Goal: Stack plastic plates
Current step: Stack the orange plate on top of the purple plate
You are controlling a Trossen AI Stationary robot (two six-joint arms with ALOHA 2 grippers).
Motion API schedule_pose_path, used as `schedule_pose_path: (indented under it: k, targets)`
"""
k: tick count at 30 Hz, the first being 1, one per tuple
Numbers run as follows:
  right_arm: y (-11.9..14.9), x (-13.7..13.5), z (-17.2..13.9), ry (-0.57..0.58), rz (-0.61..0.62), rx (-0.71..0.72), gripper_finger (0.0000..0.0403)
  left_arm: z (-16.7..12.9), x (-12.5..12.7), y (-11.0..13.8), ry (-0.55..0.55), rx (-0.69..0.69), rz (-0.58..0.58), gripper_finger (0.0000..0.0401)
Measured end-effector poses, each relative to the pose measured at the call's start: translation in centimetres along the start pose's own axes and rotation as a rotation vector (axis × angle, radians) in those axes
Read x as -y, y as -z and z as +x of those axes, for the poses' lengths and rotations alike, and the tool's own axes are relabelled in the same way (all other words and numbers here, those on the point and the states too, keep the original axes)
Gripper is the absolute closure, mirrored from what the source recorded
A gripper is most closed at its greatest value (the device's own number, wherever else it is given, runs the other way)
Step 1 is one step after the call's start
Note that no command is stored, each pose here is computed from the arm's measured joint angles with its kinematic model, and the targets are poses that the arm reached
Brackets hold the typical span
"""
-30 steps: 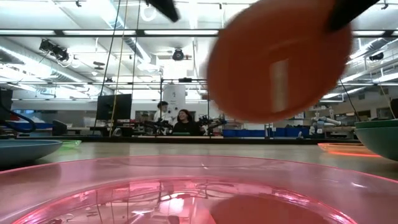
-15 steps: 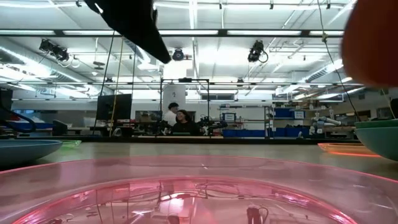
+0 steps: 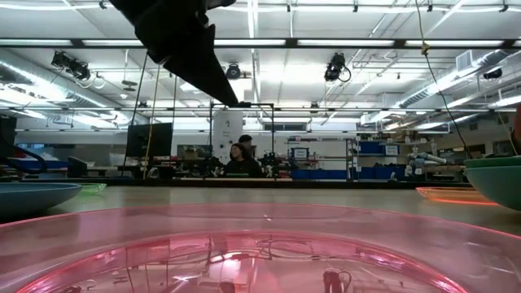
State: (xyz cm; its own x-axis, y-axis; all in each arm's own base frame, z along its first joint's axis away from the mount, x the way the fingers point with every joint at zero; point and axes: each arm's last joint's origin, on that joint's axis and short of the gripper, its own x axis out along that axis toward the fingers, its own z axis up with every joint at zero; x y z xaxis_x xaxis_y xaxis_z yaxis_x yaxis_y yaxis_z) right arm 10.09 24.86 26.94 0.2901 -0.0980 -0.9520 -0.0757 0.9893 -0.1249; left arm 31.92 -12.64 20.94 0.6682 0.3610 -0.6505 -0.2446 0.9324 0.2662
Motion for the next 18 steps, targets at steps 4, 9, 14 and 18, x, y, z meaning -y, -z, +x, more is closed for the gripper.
schedule_pose_path:
  k: [4, 9, 14, 18]
  targets:
    - [0.4, -0.4, 2.0, -0.025, 0.007, 0.005, 0.0366, 0.0, 0.0, 0.0, 0.000, 0.000, 0.023, 0.0213]
    - [0.8, -0.6, 3.2, -0.053, 0.017, 0.008, 0.0333, 0.0, 0.0, 0.0, 0.001, 0.001, 0.023, 0.0213]
    - [0.7, -0.7, 3.3, -0.060, 0.054, 0.033, 0.0284, 0.0, 0.0, 0.0, 0.001, 0.001, 0.022, 0.0213]
    - [0.3, -0.6, 3.3, -0.031, 0.058, 0.104, 0.0240, 0.0, 0.0, 0.0, 0.001, 0.001, 0.022, 0.0213]
